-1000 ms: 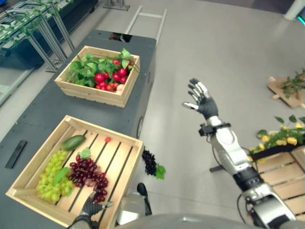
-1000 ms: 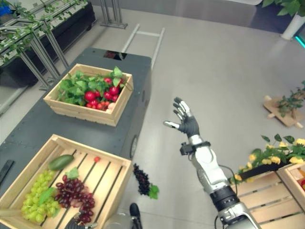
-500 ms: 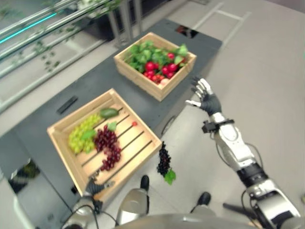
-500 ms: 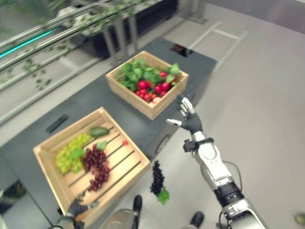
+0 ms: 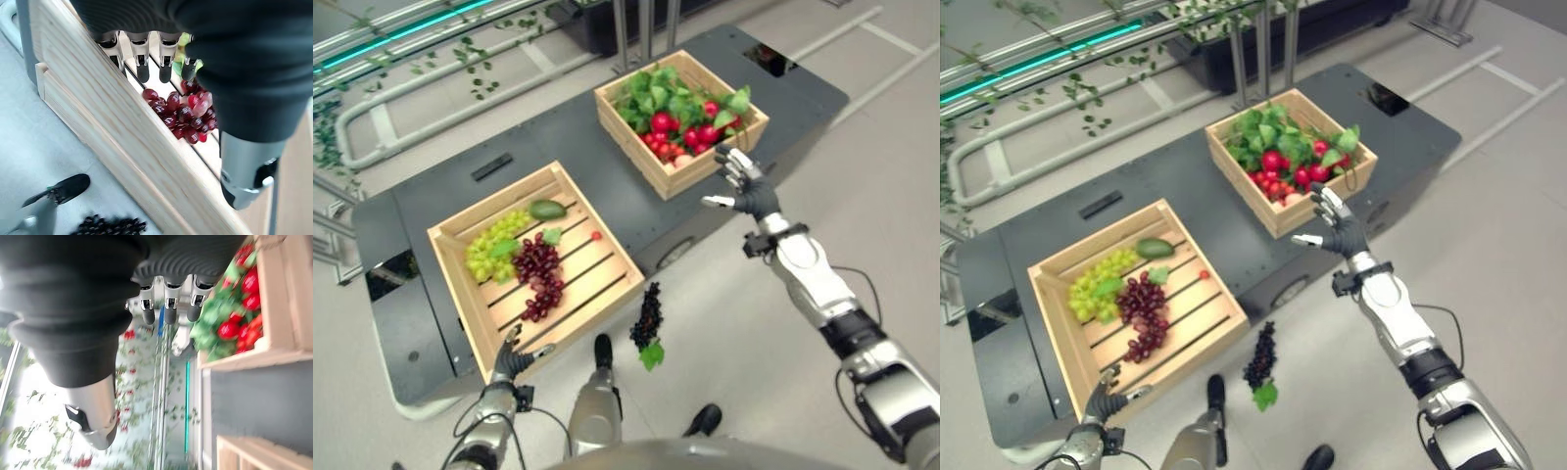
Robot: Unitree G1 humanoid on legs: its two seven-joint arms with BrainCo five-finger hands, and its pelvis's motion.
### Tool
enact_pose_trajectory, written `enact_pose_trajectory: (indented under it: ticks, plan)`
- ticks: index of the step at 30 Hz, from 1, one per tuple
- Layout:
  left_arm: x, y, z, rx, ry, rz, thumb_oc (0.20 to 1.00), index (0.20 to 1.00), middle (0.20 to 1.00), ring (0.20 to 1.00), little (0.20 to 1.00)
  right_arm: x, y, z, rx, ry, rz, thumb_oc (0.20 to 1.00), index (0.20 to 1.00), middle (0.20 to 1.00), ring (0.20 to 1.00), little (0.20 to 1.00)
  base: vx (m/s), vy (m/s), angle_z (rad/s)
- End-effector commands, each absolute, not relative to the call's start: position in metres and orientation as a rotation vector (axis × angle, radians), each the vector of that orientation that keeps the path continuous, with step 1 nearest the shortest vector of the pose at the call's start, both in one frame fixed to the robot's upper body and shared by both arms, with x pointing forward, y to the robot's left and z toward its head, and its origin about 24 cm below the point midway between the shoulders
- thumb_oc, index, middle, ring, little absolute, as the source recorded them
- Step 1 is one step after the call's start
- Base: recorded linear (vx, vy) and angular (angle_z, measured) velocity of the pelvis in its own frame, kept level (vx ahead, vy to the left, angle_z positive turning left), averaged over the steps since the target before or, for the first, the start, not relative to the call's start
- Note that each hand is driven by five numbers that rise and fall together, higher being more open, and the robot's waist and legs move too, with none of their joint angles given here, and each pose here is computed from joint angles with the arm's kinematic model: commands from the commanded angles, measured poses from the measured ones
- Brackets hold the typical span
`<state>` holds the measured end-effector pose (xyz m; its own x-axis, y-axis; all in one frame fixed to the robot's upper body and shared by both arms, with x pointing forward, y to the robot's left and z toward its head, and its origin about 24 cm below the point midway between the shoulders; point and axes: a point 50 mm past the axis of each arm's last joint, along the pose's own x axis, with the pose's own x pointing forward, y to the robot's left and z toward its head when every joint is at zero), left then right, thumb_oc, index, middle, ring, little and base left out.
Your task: Pick up the fruits from the basket on one side to the basket on the other side
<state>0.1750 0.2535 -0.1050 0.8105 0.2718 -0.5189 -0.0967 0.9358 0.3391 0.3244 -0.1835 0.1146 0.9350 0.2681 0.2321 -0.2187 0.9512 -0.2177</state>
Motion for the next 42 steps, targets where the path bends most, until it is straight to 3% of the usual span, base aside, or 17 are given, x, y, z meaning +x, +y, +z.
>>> enact_pose_trajectory:
  ticks: [1, 4, 15, 20, 23, 35, 42]
  plan:
    - [0.153, 0.256, -0.12, 0.362, 0.721, 0.139, 1.0, 1.0, 1.0, 1.0, 1.0, 0.327, -0.181, 0.148, -0.159, -0.424, 0.236, 1.0, 1.0, 1.0, 1.0, 1.0, 0.01, -0.008, 0.17]
    - [0.154, 0.252, -0.121, 0.383, 0.73, 0.091, 1.0, 1.0, 1.0, 1.0, 1.0, 0.319, -0.201, 0.135, -0.135, -0.387, 0.166, 1.0, 1.0, 1.0, 1.0, 1.0, 0.06, 0.059, 1.22]
    - [0.152, 0.26, -0.119, 0.447, 0.74, 0.055, 1.0, 1.0, 1.0, 1.0, 1.0, 0.316, -0.198, 0.125, -0.031, -0.383, 0.096, 1.0, 1.0, 1.0, 1.0, 1.0, 0.02, 0.123, 0.21]
    - [0.185, 0.267, -0.074, 0.331, 0.435, 0.079, 1.0, 1.0, 1.0, 1.0, 1.0, 0.308, -0.21, 0.121, -0.041, -0.374, 0.056, 1.0, 1.0, 1.0, 1.0, 1.0, 0.01, 0.053, 0.02]
    - [0.187, 0.276, -0.042, 0.292, 0.287, 0.044, 1.0, 1.0, 1.0, 1.0, 1.0, 0.3, -0.223, 0.116, -0.036, -0.364, 0.013, 1.0, 1.0, 1.0, 1.0, 1.0, 0.01, 0.026, 0.11]
    - [0.197, 0.266, 0.008, 0.235, 0.051, -0.06, 1.0, 1.0, 1.0, 1.0, 1.0, 0.287, -0.237, 0.104, -0.045, -0.332, -0.027, 1.0, 1.0, 1.0, 1.0, 1.0, 0.02, -0.006, 0.1]
    - [0.168, 0.295, -0.015, 0.089, 0.14, 0.211, 1.0, 1.0, 1.0, 1.0, 1.0, 0.279, -0.248, 0.099, -0.038, -0.313, -0.066, 1.0, 1.0, 1.0, 1.0, 1.0, 0.0, -0.017, 0.01]
